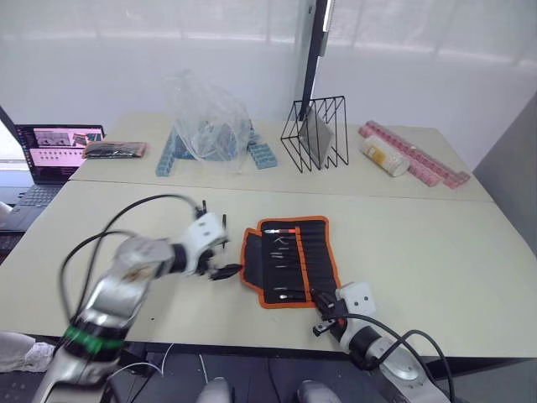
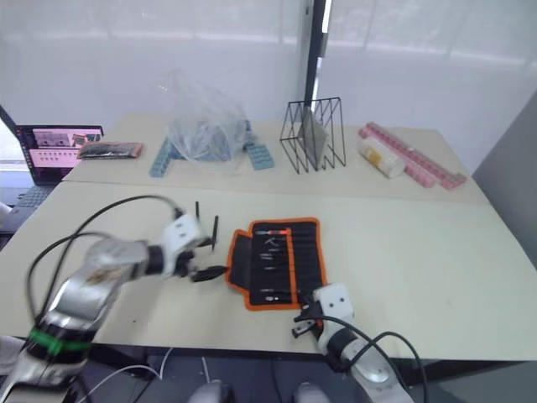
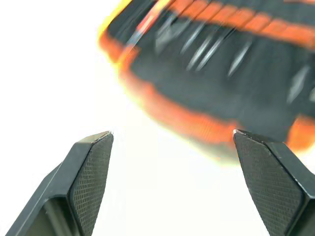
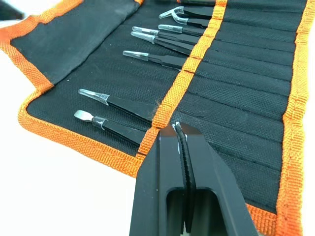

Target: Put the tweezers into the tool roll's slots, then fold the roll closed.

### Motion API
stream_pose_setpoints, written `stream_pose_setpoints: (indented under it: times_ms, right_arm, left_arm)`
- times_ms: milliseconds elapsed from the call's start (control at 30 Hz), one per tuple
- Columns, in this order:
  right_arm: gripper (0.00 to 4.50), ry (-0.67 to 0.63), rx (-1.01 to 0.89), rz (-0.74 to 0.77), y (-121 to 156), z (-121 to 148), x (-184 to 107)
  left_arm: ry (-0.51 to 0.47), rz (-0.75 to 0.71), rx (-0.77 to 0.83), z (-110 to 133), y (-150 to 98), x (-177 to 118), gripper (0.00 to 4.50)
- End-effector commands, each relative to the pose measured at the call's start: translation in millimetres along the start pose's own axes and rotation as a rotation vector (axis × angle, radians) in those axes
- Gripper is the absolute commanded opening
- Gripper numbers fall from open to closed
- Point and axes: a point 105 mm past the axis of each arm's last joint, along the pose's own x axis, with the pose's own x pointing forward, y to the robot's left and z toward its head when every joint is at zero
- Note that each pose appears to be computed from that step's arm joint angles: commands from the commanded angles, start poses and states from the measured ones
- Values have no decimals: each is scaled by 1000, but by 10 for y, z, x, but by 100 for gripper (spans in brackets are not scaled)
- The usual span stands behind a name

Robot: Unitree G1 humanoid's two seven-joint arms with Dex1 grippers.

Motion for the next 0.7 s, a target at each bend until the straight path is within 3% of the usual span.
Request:
stream_pose_setpoints:
  times_ms: [33, 167, 367, 500, 700]
  right_arm:
    - [0, 227, 42, -52, -153, -551, -84]
    - [0, 230, 30, -37, -179, -542, -86]
    - [0, 233, 23, -13, -197, -531, -81]
    - [0, 232, 20, 3, -204, -519, -61]
    - [0, 227, 11, 20, -210, -492, -11]
  left_arm:
    - [-40, 160, -69, -87, 141, -406, 431]
    - [-25, 289, -162, -425, 54, -843, 431]
    - [-27, 433, -253, -678, -143, -1272, 431]
    - [-52, 486, -280, -675, -178, -1326, 431]
    - [-64, 479, -283, -653, -203, -1169, 431]
